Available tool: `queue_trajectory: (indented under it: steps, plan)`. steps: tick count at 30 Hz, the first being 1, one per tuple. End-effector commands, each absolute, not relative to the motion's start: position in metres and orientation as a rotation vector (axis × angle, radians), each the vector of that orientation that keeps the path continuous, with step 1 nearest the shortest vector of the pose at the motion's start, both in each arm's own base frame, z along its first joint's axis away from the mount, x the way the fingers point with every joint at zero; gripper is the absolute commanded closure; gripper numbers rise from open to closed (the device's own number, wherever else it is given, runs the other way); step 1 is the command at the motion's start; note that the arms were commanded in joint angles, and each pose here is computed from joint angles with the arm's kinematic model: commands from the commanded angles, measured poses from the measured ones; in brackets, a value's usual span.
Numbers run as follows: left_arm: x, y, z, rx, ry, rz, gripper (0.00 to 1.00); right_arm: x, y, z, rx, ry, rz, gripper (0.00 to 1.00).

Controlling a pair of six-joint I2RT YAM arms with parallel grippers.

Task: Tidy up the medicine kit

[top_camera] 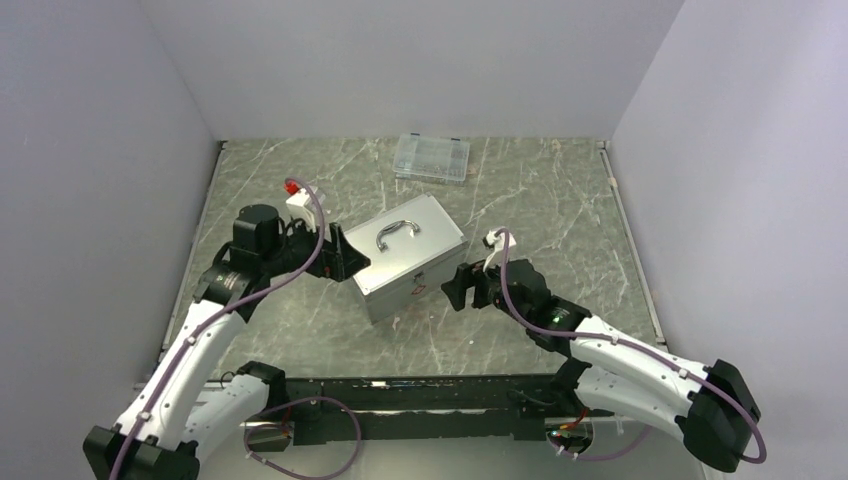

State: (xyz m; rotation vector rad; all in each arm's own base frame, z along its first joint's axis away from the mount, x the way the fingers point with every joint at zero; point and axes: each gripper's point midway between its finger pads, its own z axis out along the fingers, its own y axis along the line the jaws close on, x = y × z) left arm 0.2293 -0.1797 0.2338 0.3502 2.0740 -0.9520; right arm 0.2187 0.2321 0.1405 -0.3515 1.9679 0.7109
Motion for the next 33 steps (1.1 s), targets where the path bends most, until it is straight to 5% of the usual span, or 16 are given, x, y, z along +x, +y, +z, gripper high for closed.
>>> queue_trajectory:
  steps: [1,4,16,33]
  plan:
    - [0.228,-0.159,0.253,0.332,2.031,-0.792,0.01,0.232,0.205,0.151,-0.235,2.017,0.538,0.11]
    - [0.224,-0.143,0.256,0.292,2.016,-0.702,0.01,0.235,0.191,0.158,-0.19,2.031,0.462,0.0]
    - [0.207,-0.101,0.247,0.126,1.964,-0.511,0.01,0.234,0.142,0.218,-0.06,1.998,0.271,0.0]
    - [0.2,-0.086,0.234,0.041,1.931,-0.465,0.01,0.242,0.105,0.221,0.16,1.993,0.061,0.0]
